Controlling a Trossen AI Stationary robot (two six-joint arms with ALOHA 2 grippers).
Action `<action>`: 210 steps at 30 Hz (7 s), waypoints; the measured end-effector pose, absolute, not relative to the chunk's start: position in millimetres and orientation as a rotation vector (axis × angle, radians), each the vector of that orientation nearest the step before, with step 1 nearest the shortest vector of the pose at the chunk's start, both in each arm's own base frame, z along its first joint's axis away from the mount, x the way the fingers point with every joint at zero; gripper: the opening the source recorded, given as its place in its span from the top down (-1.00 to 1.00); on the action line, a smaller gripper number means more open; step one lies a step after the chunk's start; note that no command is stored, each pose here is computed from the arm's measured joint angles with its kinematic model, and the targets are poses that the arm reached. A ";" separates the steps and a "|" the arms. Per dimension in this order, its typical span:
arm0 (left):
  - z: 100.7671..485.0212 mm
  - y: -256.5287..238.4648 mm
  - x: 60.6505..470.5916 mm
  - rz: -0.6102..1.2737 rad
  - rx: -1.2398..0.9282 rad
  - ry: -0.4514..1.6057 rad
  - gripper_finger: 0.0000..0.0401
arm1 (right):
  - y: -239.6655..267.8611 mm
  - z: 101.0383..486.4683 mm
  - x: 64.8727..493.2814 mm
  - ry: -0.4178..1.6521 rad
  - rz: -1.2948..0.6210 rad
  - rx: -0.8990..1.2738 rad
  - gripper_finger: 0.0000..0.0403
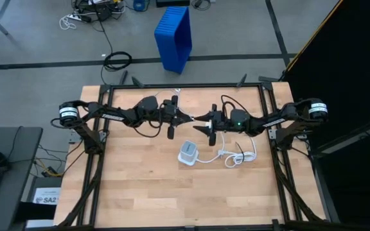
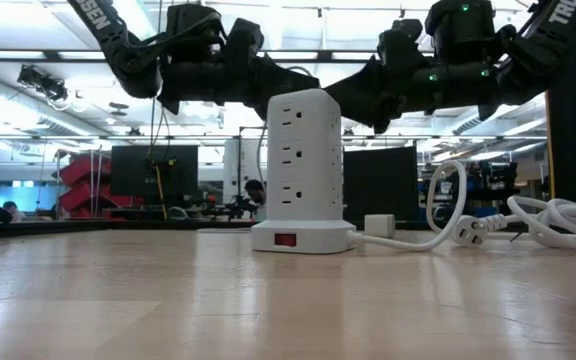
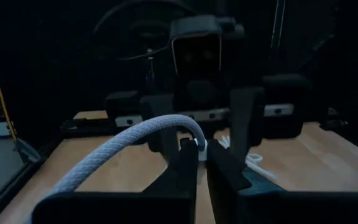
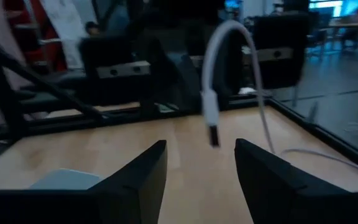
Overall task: Plug in charger
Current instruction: Insert the white charger cable into the white charger adapter
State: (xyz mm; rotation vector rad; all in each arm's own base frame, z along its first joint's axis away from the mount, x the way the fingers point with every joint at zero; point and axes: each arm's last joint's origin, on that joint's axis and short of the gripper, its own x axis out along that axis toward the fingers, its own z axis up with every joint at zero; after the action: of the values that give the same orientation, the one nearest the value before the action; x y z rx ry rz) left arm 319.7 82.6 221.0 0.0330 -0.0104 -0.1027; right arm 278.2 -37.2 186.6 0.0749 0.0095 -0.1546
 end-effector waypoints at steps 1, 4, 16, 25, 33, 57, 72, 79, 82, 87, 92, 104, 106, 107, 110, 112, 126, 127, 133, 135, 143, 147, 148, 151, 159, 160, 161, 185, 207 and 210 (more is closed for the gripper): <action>221.0 82.5 319.7 -0.106 0.028 -0.010 1.00 | -37.6 186.7 278.2 0.009 -0.160 0.075 0.22; 220.9 82.3 319.7 -0.109 0.027 -0.009 1.00 | -38.9 186.7 278.0 0.008 -0.173 0.076 0.25; 219.5 80.6 320.1 -0.115 0.039 0.003 1.00 | -38.9 187.0 278.0 0.004 -0.169 0.086 0.53; 219.7 80.2 320.2 -0.119 0.039 0.002 1.00 | -34.3 192.6 283.6 -0.003 -0.150 0.077 0.66; 219.3 79.8 320.3 -0.120 0.038 0.006 1.00 | -31.6 194.2 285.4 -0.003 -0.145 0.067 0.79; 220.3 80.7 319.6 -0.118 0.069 0.008 0.60 | -29.8 196.4 285.2 -0.030 -0.078 0.122 1.00; 218.7 89.0 316.3 -0.085 0.046 0.041 0.64 | -30.8 192.2 284.8 0.018 -0.203 0.041 1.00; 219.1 103.6 312.4 0.019 -0.084 0.040 0.59 | -21.9 189.2 284.1 0.072 -0.396 -0.100 1.00; 219.3 106.3 311.9 0.081 -0.154 0.035 0.54 | -18.5 189.1 283.4 0.089 -0.465 -0.151 1.00; 219.4 105.7 312.4 0.118 -0.250 0.025 0.48 | -17.1 187.2 282.0 0.136 -0.568 -0.214 1.00; 219.8 102.2 313.9 0.166 -0.310 0.010 0.48 | -19.8 187.7 286.0 0.231 -0.658 -0.272 1.00; 217.4 102.9 313.8 0.302 -0.432 -0.004 0.48 | -19.2 209.6 303.1 0.343 -0.689 -0.486 1.00; 216.2 103.0 313.8 0.318 -0.470 0.000 0.48 | -19.2 211.4 304.0 0.353 -0.688 -0.524 1.00; 216.4 103.2 313.7 0.332 -0.494 -0.010 0.48 | -19.2 212.2 304.6 0.360 -0.686 -0.540 1.00; 219.2 104.0 313.6 0.356 -0.544 -0.056 0.48 | -18.8 213.9 305.8 0.372 -0.677 -0.573 1.00; 221.9 103.2 314.1 0.348 -0.569 -0.087 0.48 | -18.2 213.0 305.7 0.388 -0.669 -0.599 1.00; 214.2 92.3 338.8 0.340 -0.564 -0.022 0.48 | -17.1 212.2 304.4 0.426 -0.714 -0.641 1.00; 211.0 93.4 338.2 0.374 -0.555 0.004 0.48 | -16.3 212.3 304.4 0.427 -0.718 -0.645 1.00; 205.4 96.6 336.2 0.471 -0.521 0.040 0.48 | -15.1 212.5 304.5 0.421 -0.715 -0.639 1.00; 205.3 96.3 336.2 0.469 -0.500 0.046 0.48 | -15.3 212.4 304.5 0.421 -0.714 -0.637 1.00; 205.8 96.3 336.3 0.464 -0.455 0.053 0.48 | -15.1 212.1 304.4 0.425 -0.714 -0.639 1.00; 208.6 95.8 336.2 0.446 -0.441 0.041 0.48 | -16.7 209.2 300.6 0.500 -0.793 -0.674 1.00; 208.9 95.6 336.3 0.436 -0.429 0.045 0.48 | -17.0 209.2 299.3 0.515 -0.803 -0.678 1.00; 209.6 94.7 336.0 0.410 -0.382 0.065 0.48 | -17.4 211.4 294.7 0.534 -0.805 -0.661 0.97; 206.9 91.6 338.2 0.199 -0.283 0.189 0.48 | -40.1 218.0 261.7 0.647 -0.582 -0.344 0.75; 206.9 91.8 338.4 0.199 -0.279 0.196 0.48 | -47.9 217.3 256.2 0.671 -0.526 -0.260 0.72; 206.7 91.8 338.4 0.199 -0.277 0.199 0.48 | -56.3 215.1 251.4 0.700 -0.482 -0.178 0.69; 204.8 92.1 338.0 0.199 -0.254 0.223 0.48 | -142.2 141.2 293.1 1.027 -0.407 0.316 0.22; 202.3 91.5 337.5 0.198 -0.236 0.252 0.48 | -167.3 148.9 290.0 1.019 -0.557 0.292 0.32; 202.3 91.5 337.5 0.198 -0.236 0.251 0.48 | -169.3 148.7 288.9 1.015 -0.553 0.306 0.27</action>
State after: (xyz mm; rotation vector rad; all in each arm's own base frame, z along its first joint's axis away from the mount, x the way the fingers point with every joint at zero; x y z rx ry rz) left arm 337.5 91.5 202.3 -0.2355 0.2515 0.1979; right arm 288.9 -169.3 148.7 0.3059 1.0151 -0.5533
